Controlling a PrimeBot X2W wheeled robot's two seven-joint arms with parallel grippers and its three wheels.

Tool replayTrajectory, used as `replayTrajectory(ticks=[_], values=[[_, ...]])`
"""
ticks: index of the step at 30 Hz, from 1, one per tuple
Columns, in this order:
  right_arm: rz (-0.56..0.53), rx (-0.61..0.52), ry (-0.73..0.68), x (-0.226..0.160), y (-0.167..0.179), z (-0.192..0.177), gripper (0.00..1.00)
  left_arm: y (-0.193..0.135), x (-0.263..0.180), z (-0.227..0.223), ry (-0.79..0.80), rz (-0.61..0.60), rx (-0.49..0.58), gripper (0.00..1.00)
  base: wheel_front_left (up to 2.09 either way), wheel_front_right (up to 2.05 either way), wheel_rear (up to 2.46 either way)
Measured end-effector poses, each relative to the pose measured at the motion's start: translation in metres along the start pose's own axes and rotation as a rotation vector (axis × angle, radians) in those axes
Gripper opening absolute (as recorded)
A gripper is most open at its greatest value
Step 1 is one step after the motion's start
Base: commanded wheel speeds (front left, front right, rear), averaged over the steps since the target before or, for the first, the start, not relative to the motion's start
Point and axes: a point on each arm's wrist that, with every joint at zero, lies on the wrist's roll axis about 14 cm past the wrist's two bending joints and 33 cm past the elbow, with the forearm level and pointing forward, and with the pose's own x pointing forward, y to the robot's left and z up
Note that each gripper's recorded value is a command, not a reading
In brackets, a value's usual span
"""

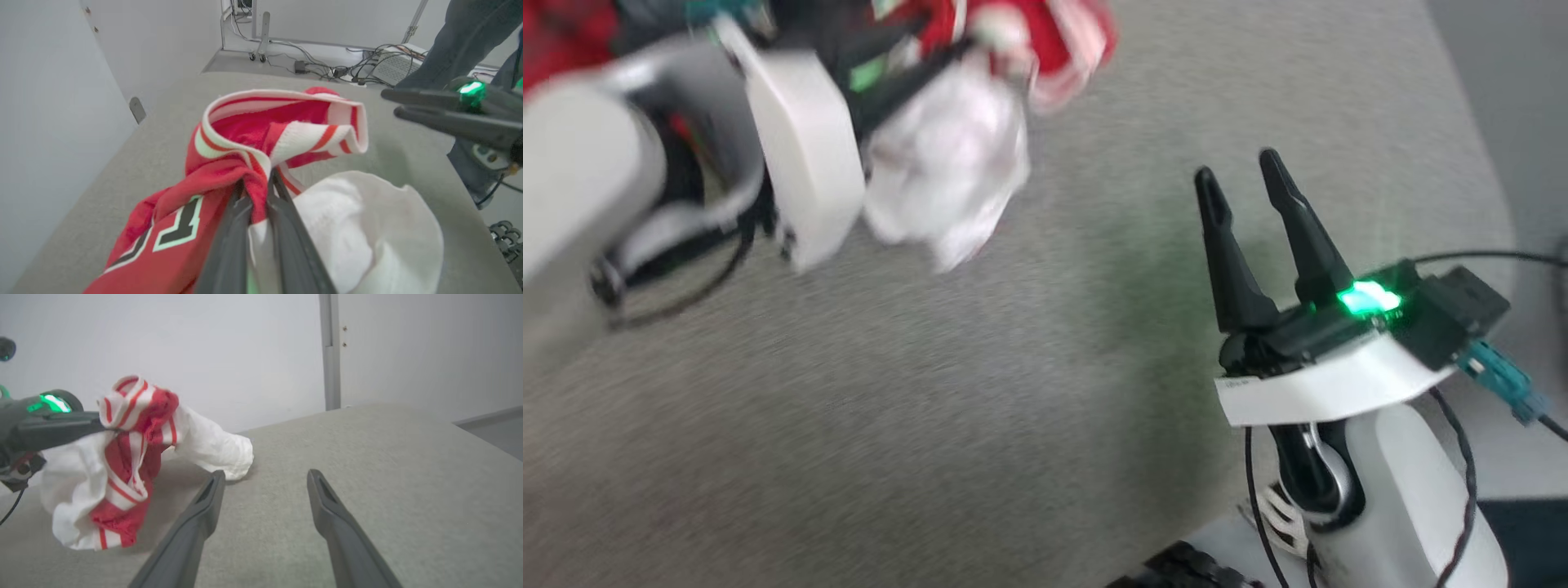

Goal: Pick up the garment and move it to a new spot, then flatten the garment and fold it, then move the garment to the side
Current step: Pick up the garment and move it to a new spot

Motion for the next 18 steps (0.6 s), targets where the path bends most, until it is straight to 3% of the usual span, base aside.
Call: replayTrajectory(ticks=[8, 17, 18], values=[[-0.124, 0.022, 0.013, -0.032, -0.03, 0.003, 1.0, -0.017, 0.001, -0.097, 0.277, -0.051, -0.023, 0.0, 0.0, 0.0, 0.0], [-0.142, 0.044, 0.014, -0.034, -0.032, 0.001, 1.0, -0.021, -0.003, -0.122, 0.406, -0.068, 0.036, 0.0, 0.0, 0.0, 0.0], [-0.142, 0.044, 0.014, -0.034, -0.032, 0.001, 1.0, -0.021, -0.003, -0.122, 0.406, -0.068, 0.036, 0.04, 0.0, 0.0, 0.0]])
